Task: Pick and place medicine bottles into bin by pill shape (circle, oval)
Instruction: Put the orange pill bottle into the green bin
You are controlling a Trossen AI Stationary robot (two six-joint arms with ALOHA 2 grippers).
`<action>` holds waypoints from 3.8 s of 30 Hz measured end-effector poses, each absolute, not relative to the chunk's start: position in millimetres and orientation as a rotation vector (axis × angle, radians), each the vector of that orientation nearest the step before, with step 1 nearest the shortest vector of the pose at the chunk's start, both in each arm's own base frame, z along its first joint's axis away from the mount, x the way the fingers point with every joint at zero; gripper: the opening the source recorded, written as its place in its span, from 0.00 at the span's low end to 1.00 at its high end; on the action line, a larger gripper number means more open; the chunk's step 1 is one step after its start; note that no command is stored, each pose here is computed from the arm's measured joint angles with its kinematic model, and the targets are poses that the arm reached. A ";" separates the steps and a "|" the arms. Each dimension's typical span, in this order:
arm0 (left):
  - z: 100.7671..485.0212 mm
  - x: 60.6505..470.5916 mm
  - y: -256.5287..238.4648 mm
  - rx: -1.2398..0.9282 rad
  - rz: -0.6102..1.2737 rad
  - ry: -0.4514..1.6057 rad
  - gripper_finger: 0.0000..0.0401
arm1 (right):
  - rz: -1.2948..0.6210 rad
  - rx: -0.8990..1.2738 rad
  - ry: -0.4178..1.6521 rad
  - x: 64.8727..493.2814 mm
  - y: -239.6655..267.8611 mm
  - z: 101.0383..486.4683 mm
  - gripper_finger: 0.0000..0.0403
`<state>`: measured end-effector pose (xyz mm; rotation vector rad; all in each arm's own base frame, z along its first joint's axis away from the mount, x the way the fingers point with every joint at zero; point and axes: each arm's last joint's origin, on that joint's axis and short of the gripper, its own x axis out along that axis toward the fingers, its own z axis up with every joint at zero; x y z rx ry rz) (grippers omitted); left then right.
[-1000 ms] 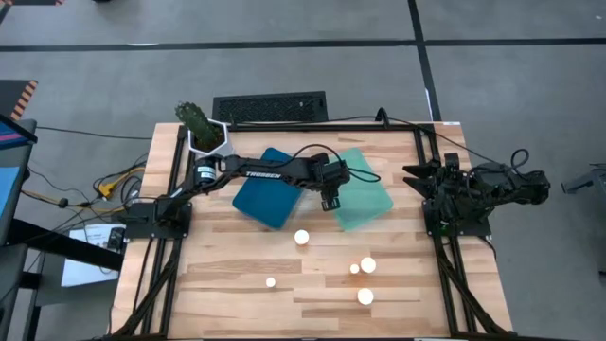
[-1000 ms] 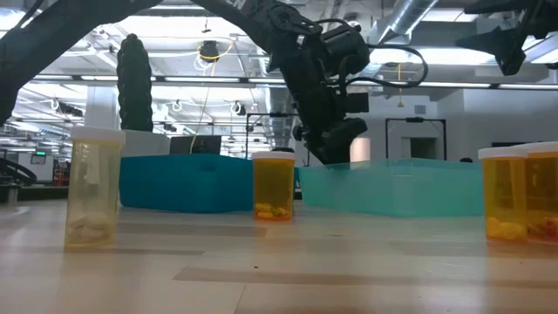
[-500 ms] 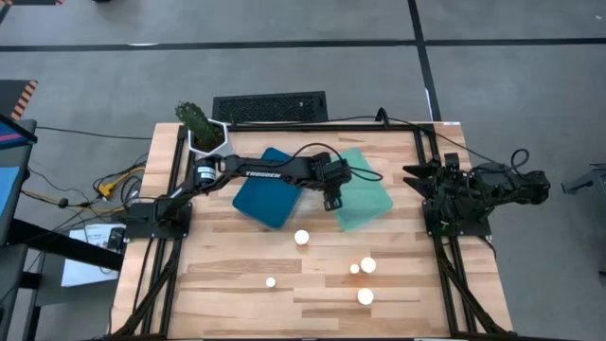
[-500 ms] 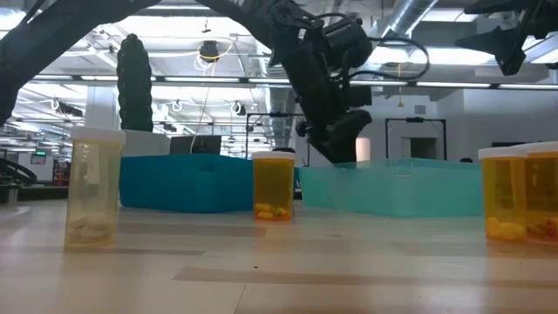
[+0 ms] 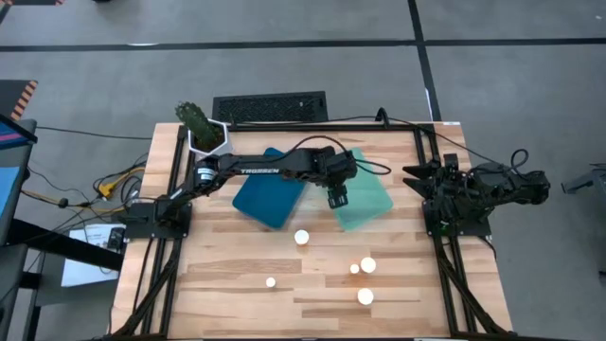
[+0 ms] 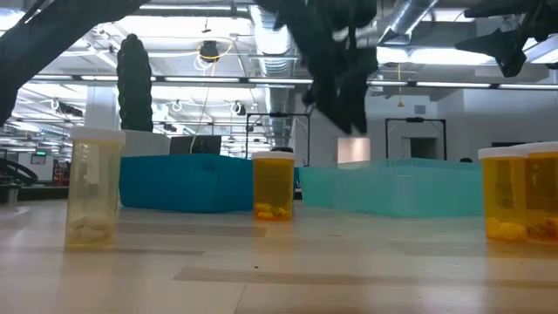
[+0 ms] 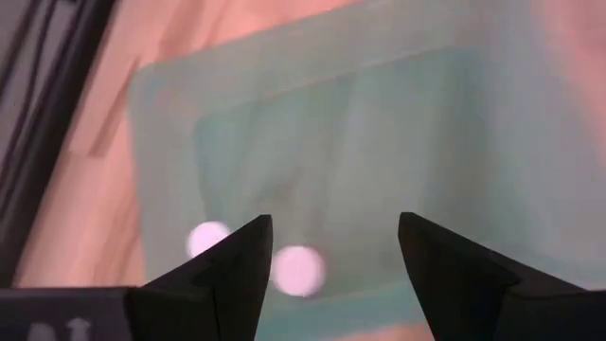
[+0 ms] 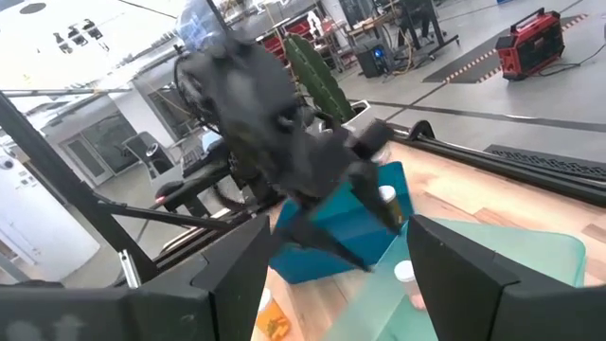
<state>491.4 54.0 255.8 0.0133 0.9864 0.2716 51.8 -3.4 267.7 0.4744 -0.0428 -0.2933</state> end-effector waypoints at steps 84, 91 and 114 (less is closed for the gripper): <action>156.6 497.1 -163.1 -0.044 0.017 0.743 0.49 | -0.265 0.454 0.058 51.4 -2.1 258.9 0.65; 161.3 498.9 -163.5 -0.045 0.021 0.728 0.31 | -0.265 0.454 0.058 51.4 -2.1 258.8 0.65; 229.5 481.1 -137.4 -0.023 0.222 0.839 0.30 | -0.265 0.457 0.056 51.3 -2.2 258.9 0.65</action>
